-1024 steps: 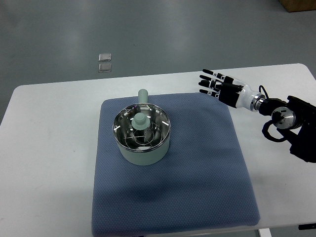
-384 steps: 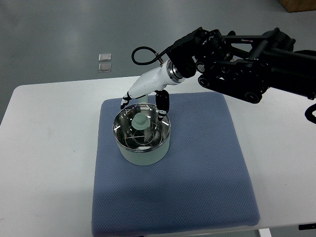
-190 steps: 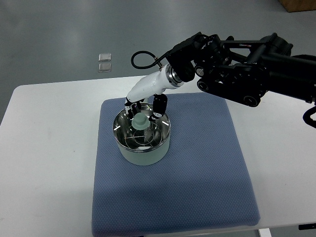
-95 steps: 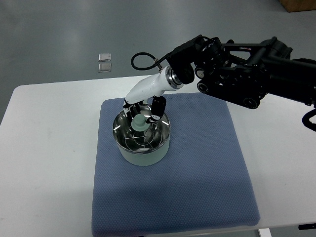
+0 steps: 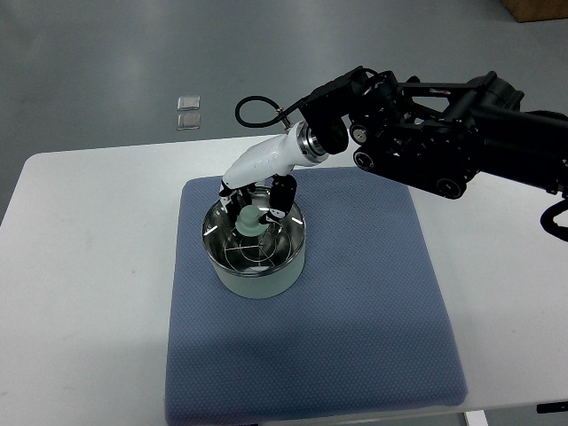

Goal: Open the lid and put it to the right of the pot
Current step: 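Close the right hand fingers around the green knob of the glass lid, then lift the glass lid off the saucepan with the right hand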

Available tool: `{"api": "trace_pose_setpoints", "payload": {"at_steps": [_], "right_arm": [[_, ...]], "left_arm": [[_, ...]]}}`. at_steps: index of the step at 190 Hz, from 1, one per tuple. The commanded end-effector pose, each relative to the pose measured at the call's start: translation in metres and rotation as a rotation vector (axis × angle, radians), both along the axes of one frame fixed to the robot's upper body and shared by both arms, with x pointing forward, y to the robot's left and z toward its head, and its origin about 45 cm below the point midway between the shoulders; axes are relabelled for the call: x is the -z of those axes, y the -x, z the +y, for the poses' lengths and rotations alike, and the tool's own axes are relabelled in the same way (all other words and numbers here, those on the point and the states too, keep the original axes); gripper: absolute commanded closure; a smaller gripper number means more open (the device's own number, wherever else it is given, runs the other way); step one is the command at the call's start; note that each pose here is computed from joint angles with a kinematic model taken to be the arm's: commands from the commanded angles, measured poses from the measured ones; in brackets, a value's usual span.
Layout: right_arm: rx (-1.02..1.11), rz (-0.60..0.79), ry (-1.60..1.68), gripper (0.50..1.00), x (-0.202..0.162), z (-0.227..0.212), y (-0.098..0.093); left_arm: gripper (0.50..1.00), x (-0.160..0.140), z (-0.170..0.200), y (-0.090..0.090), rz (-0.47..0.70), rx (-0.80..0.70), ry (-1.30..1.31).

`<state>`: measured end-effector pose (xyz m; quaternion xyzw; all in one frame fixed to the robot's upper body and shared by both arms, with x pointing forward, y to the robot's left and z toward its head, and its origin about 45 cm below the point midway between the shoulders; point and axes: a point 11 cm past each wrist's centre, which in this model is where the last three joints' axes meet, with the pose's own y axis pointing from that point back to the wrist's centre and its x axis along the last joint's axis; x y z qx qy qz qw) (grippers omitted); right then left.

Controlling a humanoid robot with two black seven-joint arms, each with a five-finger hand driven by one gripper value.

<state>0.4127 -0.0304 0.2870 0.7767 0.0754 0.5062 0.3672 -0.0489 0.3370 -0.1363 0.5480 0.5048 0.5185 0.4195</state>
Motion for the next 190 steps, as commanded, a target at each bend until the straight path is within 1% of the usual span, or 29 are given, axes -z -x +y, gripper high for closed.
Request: {"api": "trace_pose_setpoints", "payload": {"at_steps": [1, 44, 84, 153, 190], "right_arm": [[0.001, 0.004, 0.002, 1.000, 0.001, 0.000, 0.000], [0.003, 0.008, -0.004, 1.000, 0.001, -0.004, -0.001], [0.013, 0.014, -0.047, 1.000, -0.014, 0.000, -0.004], [0.040, 0.030, -0.073, 1.000, -0.019, -0.007, -0.008], [0.057, 0.032, -0.117, 1.000, -0.038, -0.010, -0.013]], "left_arm": [[0.500, 0.000, 0.000, 0.000, 0.000, 0.000, 0.000], [0.500, 0.000, 0.000, 0.000, 0.000, 0.000, 0.000], [0.500, 0.000, 0.000, 0.000, 0.000, 0.000, 0.000], [0.500, 0.000, 0.000, 0.000, 0.000, 0.000, 0.000], [0.500, 0.000, 0.000, 0.000, -0.001, 0.000, 0.000]]}}
